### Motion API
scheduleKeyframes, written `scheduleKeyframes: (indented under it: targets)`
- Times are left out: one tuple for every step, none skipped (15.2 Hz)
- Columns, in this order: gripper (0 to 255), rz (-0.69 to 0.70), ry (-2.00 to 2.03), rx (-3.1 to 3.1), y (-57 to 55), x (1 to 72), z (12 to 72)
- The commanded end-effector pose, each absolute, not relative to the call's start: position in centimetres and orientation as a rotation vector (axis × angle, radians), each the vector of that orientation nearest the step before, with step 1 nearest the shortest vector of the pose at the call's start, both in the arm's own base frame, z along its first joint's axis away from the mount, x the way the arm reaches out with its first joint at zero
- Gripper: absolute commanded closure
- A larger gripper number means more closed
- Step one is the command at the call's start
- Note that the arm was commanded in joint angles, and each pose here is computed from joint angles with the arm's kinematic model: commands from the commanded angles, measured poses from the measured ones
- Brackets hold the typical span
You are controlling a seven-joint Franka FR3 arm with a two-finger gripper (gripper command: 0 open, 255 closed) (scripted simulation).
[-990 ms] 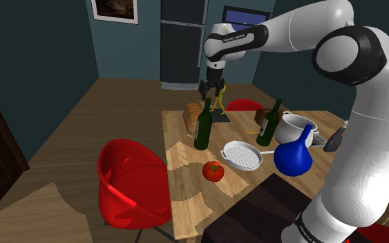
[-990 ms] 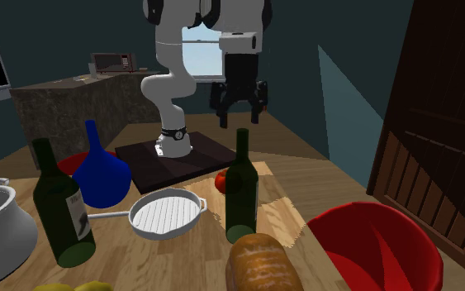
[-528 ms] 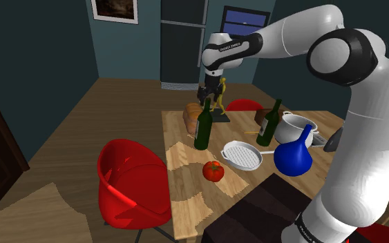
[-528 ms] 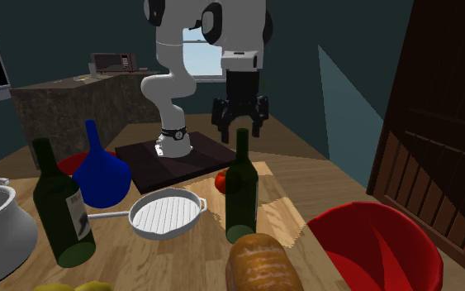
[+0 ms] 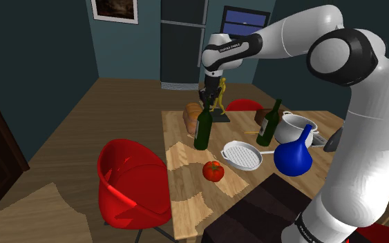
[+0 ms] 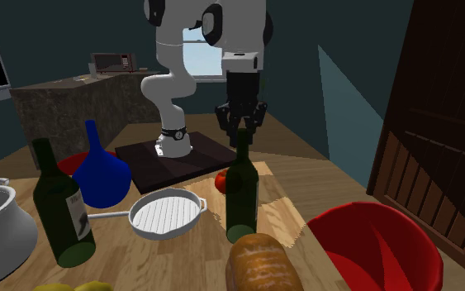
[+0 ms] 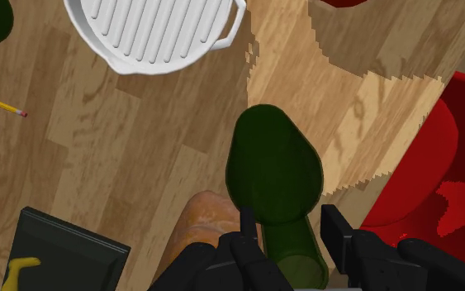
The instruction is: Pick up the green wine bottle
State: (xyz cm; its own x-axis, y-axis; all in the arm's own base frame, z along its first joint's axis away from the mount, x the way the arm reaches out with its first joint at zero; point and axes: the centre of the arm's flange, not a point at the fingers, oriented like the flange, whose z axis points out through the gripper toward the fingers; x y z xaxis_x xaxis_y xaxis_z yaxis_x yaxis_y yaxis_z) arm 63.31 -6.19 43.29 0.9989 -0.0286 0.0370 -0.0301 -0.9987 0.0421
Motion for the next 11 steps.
scheduleKeyframes:
  targets:
    - [255,0.054,-0.045,3.098,-6.2,63.3,43.2]
    - [255,0.054,-0.045,3.098,-6.2,63.3,43.2]
    - [255,0.054,-0.045,3.098,-6.3,63.3,43.2]
    - [255,0.054,-0.045,3.098,-6.3,63.3,43.7]
    - [255,0.054,-0.045,3.098,-6.3,63.3,44.2]
    - [255,0.054,-0.045,3.098,-6.3,63.3,44.8]
    - [255,0.054,-0.045,3.098,-6.3,63.3,45.3]
    - [255,0.054,-0.045,3.098,-6.3,63.3,45.8]
    - [255,0.054,-0.045,3.098,-6.3,63.3,46.3]
    - [255,0.054,-0.045,3.098,-6.3,63.3,46.9]
    - [255,0.054,-0.045,3.098,-6.3,63.3,47.4]
